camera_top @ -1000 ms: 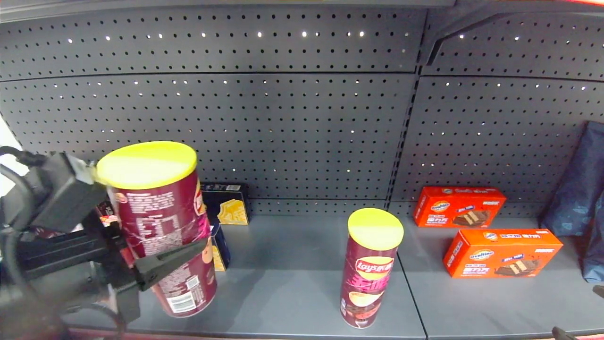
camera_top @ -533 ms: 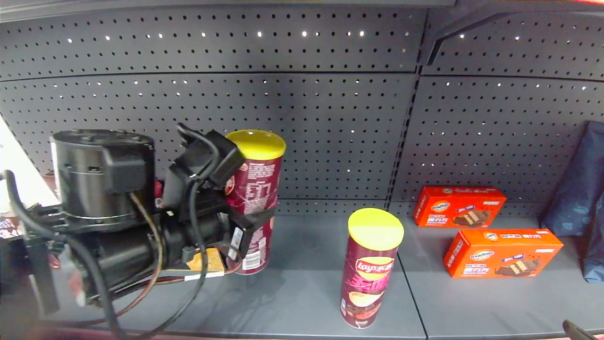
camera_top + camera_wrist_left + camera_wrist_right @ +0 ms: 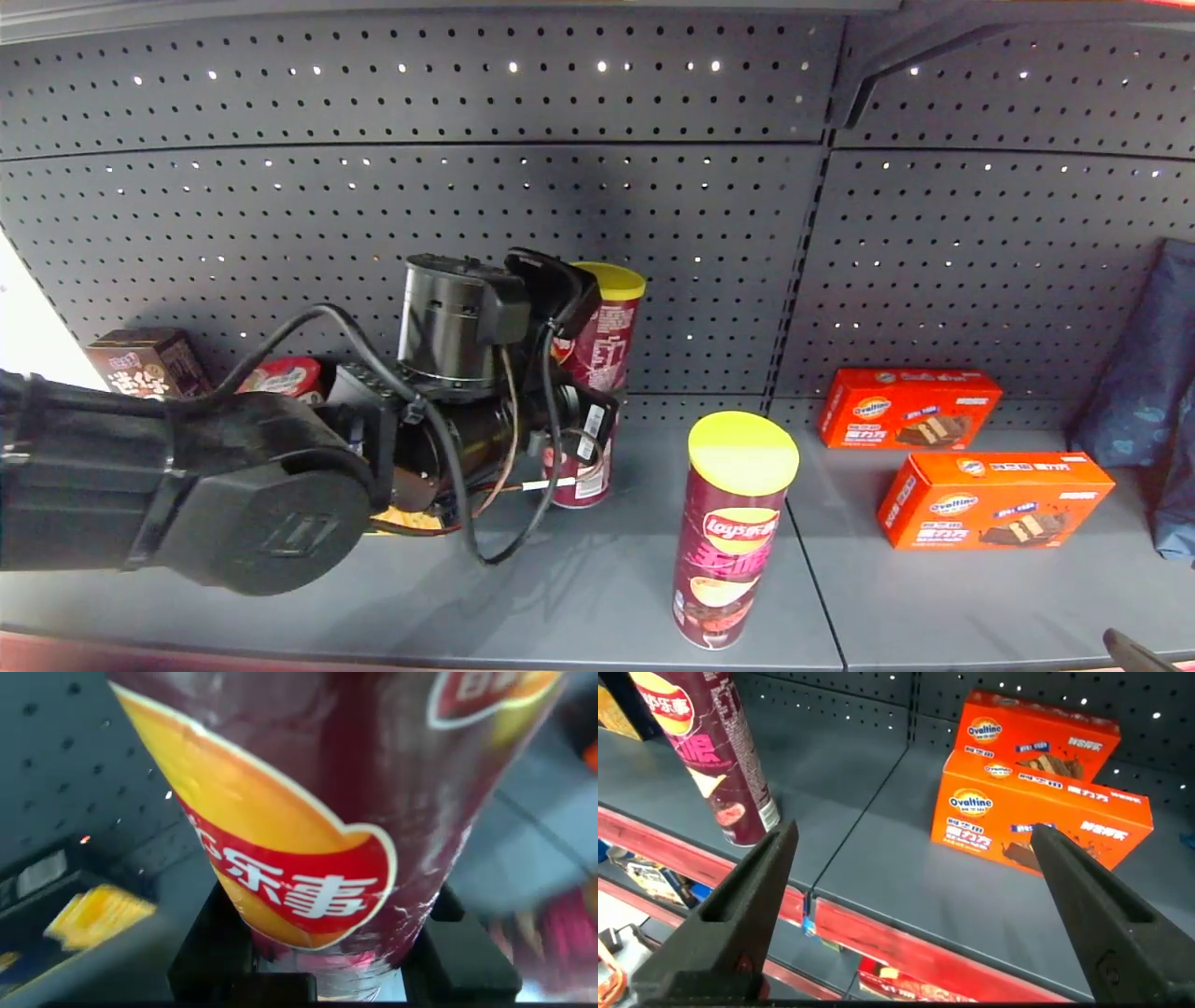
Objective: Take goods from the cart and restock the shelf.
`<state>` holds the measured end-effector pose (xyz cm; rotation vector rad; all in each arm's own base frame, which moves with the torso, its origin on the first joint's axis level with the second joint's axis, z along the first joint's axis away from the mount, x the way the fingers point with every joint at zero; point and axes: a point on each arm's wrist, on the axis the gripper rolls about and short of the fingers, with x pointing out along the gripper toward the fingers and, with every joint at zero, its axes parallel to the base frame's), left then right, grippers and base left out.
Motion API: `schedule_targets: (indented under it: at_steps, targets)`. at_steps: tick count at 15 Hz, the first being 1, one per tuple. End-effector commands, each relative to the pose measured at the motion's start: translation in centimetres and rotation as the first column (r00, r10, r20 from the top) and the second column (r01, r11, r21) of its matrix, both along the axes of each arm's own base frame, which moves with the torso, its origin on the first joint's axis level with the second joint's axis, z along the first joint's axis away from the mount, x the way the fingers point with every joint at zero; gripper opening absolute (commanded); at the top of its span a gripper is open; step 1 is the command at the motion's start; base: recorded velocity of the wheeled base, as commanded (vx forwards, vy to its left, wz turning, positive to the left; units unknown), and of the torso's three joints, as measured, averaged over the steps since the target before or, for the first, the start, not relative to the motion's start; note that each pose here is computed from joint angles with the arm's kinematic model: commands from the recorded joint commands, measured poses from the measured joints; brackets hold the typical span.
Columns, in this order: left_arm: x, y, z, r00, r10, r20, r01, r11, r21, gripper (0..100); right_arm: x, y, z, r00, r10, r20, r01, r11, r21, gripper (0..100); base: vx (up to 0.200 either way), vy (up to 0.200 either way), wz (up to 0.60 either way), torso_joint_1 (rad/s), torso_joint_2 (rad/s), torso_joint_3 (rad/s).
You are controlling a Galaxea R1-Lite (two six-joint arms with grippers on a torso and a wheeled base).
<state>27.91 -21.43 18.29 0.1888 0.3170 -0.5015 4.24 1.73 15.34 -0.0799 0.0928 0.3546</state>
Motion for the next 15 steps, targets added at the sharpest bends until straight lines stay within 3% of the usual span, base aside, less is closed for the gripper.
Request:
schedule_targets:
  at_steps: [1, 5, 7, 15]
  targets:
    - [1.7, -1.7, -2.0, 1.0, -0.002, -0.031, 0.003, 1.0, 0.021, 0, 0.3, 0.1, 0.0, 1.0, 0.001, -0.013, -0.001, 1.0, -0.006, 100, 0.0, 0.0, 0.0, 0.0, 0.0, 0.0]
    - [3.9, -3.2, -2.9, 1.0, -0.002, -0.015, 0.003, 1.0, 0.006, 0, 0.5, 0.2, 0.1, 1.0, 0.005, -0.021, -0.005, 1.0, -0.008, 100, 0.0, 0.0, 0.0, 0.0, 0.0, 0.0]
    - [5.3, -4.5, -3.6, 1.0, -0.012, 0.011, 0.012, 1.0, -0.015, 0, 0.5, 0.3, 0.1, 1.0, 0.012, -0.026, -0.012, 1.0, 0.002, 100, 0.0, 0.0, 0.0, 0.0, 0.0, 0.0]
    - [8.4, -9.1, -5.1, 0.997, -0.05, 0.064, 0.054, 0.997, -0.05, 0, 0.6, 0.2, 0.2, 1.0, -0.002, -0.025, 0.003, 1.0, 0.004, 100, 0.0, 0.0, 0.0, 0.0, 0.0, 0.0]
